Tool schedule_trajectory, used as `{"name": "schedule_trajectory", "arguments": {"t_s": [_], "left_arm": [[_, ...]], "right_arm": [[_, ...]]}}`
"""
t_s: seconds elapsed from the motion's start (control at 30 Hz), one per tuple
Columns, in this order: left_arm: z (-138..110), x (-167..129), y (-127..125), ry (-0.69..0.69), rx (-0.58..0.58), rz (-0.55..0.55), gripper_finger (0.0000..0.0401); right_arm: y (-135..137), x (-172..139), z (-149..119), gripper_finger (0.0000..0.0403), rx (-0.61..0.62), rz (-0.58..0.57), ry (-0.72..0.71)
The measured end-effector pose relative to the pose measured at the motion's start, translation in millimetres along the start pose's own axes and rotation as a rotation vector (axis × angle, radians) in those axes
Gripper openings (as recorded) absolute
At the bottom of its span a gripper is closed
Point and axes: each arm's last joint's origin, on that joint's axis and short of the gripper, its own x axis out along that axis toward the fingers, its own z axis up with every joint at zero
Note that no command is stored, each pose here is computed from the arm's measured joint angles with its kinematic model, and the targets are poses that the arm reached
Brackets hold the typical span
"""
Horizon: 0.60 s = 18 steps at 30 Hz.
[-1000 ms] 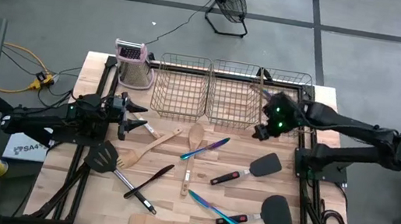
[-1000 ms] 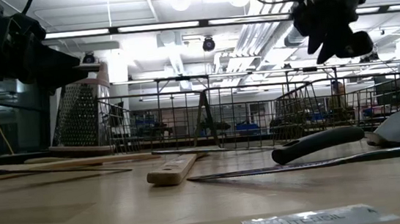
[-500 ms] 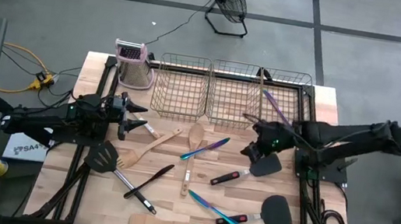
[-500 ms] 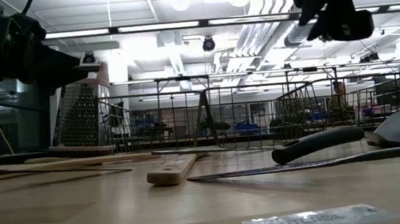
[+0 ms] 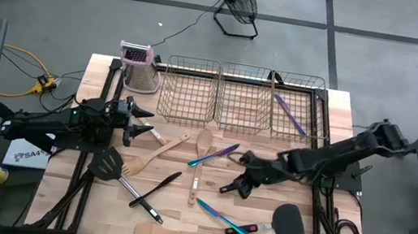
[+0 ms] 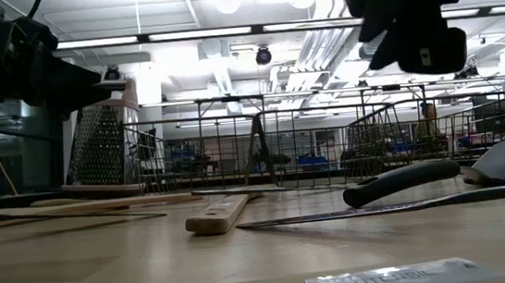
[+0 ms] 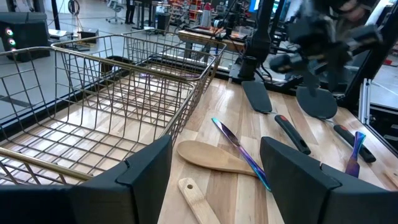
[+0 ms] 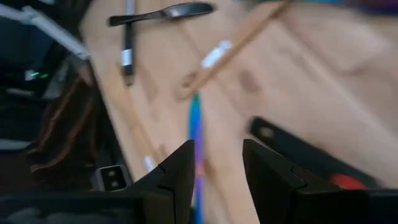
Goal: Pick & Place Kitchen Items
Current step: Put the bottom blue table knife into the right mesh basket
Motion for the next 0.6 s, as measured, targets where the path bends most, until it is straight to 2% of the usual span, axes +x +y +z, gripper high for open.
{"name": "schedule_trajectory", "arguments": {"t_s": [0.2, 0.47, 0.6], "left_arm": [[0.1, 0.0, 0.0, 0.000, 0.000, 0.000, 0.0241], [0.0, 0.0, 0.0, 0.000, 0.000, 0.000, 0.0241], [0.0, 0.0, 0.0, 0.000, 0.000, 0.000, 0.0241]], "right_arm": [[16.3, 29.3, -15.0, 0.0126, -0.037, 0.131, -0.017], [50.8, 51.5, -22.2, 0.0096, -0.094, 0.157, 0.017], [70.4, 53.8, -25.8, 0.0077, -0.113, 0.110, 0.061]]}}
